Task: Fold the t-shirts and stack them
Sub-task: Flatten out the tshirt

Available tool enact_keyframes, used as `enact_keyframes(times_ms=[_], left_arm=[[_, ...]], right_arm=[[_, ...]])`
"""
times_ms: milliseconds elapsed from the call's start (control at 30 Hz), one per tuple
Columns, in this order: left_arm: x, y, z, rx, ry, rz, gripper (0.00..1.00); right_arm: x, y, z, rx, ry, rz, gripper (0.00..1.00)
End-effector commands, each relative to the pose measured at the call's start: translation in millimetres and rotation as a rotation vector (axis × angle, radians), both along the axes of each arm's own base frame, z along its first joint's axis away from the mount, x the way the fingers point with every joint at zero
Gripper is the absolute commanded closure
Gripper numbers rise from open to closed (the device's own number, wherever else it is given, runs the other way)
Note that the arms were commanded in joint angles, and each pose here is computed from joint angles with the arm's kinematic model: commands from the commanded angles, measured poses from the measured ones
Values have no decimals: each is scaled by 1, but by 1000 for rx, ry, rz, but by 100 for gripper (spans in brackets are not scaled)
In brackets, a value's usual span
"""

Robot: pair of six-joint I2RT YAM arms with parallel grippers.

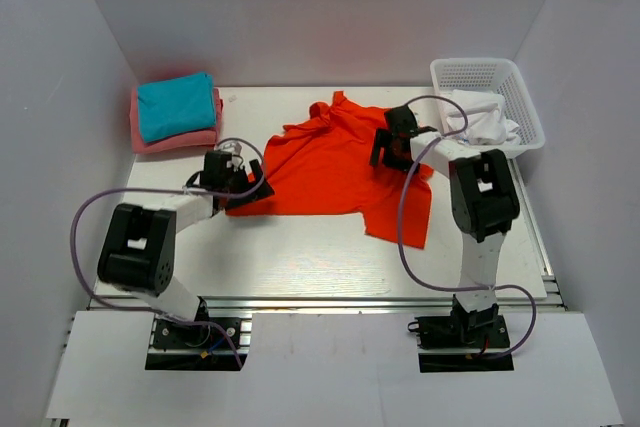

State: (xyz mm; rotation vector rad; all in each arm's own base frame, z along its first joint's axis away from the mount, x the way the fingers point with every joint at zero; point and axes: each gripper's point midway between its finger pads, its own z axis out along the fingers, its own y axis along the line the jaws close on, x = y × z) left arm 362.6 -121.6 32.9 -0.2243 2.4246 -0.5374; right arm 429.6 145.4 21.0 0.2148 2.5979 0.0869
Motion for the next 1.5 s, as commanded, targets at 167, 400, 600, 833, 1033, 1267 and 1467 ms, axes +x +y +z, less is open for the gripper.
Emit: enact_keyframes(times_ms=[167,400,600,833,1033,1267,1467], left_arm=[[-78,-1,15,30,93,17,1],[-94,58,51,233,105,309,1],[-123,48,20,184,207,250,5],[-123,33,-1,151,212,191,14],[-118,30,-20,225,249,171,36],[-121,30,-32,282,291,155,70],[-116,21,-17,238,234,139,100]], right_arm=[[91,37,37,31,-189,211,10],[59,41,130,116,-379,283,10],[7,10,119,94,-344,178,10],[-29,-12,129,117,-370,55,10],[-53,-29,119,89,-340,-4,10],[-75,-54,99,22,-274,-92,10],[-90,-80,82,-45,-203,-188,10]])
